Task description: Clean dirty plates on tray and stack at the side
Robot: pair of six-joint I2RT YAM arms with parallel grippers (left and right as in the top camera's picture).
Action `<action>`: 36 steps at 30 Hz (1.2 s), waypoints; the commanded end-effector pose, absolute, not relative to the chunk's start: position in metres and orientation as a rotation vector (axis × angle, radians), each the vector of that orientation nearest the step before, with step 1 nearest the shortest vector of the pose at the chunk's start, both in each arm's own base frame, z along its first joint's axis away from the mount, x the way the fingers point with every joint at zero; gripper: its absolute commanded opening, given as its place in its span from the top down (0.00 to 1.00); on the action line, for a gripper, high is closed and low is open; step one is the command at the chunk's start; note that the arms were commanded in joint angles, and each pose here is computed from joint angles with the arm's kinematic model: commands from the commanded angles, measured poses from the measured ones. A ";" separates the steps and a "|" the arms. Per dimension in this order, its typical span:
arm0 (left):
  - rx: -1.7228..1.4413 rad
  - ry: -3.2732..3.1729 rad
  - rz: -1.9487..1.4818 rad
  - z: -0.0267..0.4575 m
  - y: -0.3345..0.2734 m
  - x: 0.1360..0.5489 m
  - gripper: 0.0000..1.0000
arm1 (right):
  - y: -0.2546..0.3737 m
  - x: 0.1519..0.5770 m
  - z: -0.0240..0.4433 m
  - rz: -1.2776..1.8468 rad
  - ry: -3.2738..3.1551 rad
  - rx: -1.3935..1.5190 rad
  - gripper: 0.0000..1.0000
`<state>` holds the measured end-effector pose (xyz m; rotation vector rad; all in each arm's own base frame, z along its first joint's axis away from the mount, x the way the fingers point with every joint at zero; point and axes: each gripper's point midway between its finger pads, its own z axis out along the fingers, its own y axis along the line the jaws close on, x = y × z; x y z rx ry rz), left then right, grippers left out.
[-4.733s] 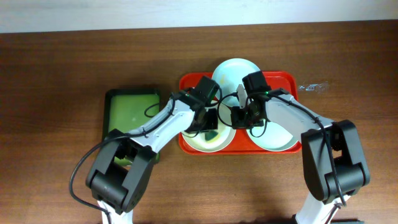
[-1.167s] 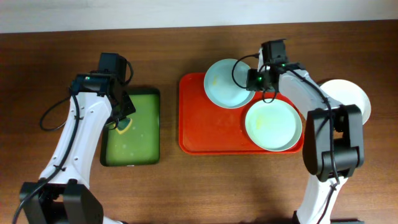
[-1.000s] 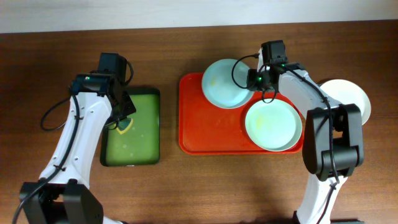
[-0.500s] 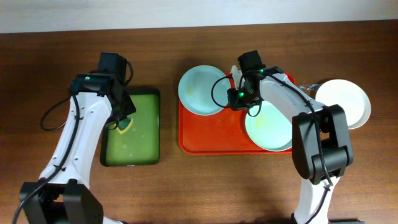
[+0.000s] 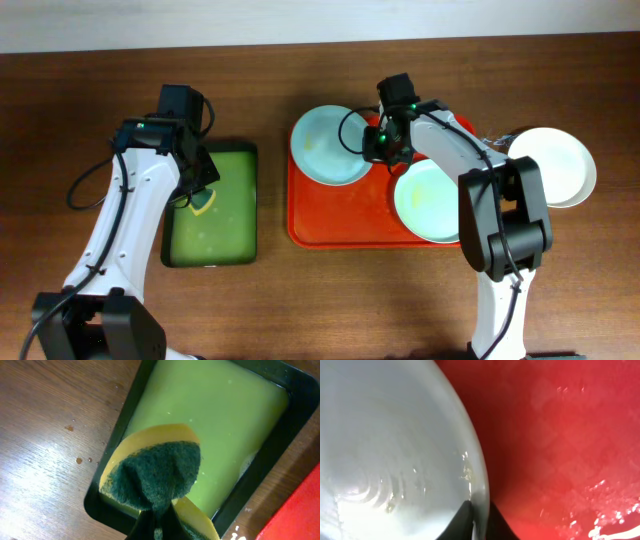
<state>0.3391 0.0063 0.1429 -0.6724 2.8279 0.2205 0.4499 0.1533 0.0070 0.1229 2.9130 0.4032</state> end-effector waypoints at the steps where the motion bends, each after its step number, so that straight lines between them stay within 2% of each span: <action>1: -0.542 2.885 0.087 0.141 -0.014 0.339 1.00 | 0.143 0.427 -0.007 0.345 3.023 0.155 0.96; 6: -0.171 2.872 -0.191 0.146 -0.093 0.352 1.00 | 0.136 0.367 0.009 0.338 3.234 -0.070 0.96; 9: -0.119 2.814 -0.290 0.144 -0.146 0.362 1.00 | 0.134 0.348 0.006 0.328 3.303 -0.089 0.96; 10: -0.110 2.807 -0.312 0.136 -0.162 0.367 1.00 | 0.134 0.348 0.005 0.328 3.302 -0.090 0.96; 11: -0.079 2.811 -0.319 0.126 -0.175 0.371 1.00 | 0.135 0.350 0.005 0.330 3.294 -0.093 0.88; 12: -0.033 2.831 -0.329 0.107 -0.192 0.374 1.00 | 0.135 0.350 0.005 0.331 3.294 -0.093 0.87; 16: 0.086 2.951 -0.366 0.036 -0.236 0.365 1.00 | 0.154 0.357 0.008 0.499 3.247 -0.083 0.87; 18: 0.131 2.927 -0.402 0.021 -0.255 0.369 1.00 | 0.156 0.362 0.008 0.501 3.231 -0.063 0.88; 20: 0.149 2.902 -0.401 0.021 -0.261 0.372 1.00 | 0.161 0.362 0.006 0.503 3.224 -0.083 0.88; 23: 0.122 2.876 -0.210 0.010 -0.241 0.383 1.00 | 0.170 0.363 0.004 0.468 3.211 -0.097 0.88; 26: 0.095 2.875 0.280 -0.007 -0.179 0.378 1.00 | 0.168 0.363 0.002 0.419 3.213 -0.108 0.88; 28: 0.091 2.835 0.482 0.001 -0.152 0.379 1.00 | 0.168 0.363 0.002 0.419 3.213 -0.108 0.88; 30: 0.088 2.830 0.545 0.011 -0.144 0.380 1.00 | 0.167 0.362 0.002 0.418 3.216 -0.108 0.88; 32: 0.080 2.841 0.486 0.035 -0.155 0.390 1.00 | 0.167 0.362 0.002 0.418 3.216 -0.108 0.88; 34: 0.081 2.909 0.266 0.049 -0.185 0.390 1.00 | 0.167 0.362 0.002 0.418 3.216 -0.108 0.87; 36: 0.140 3.047 -0.216 0.049 -0.241 0.369 1.00 | 0.167 0.362 0.002 0.418 3.215 -0.108 0.87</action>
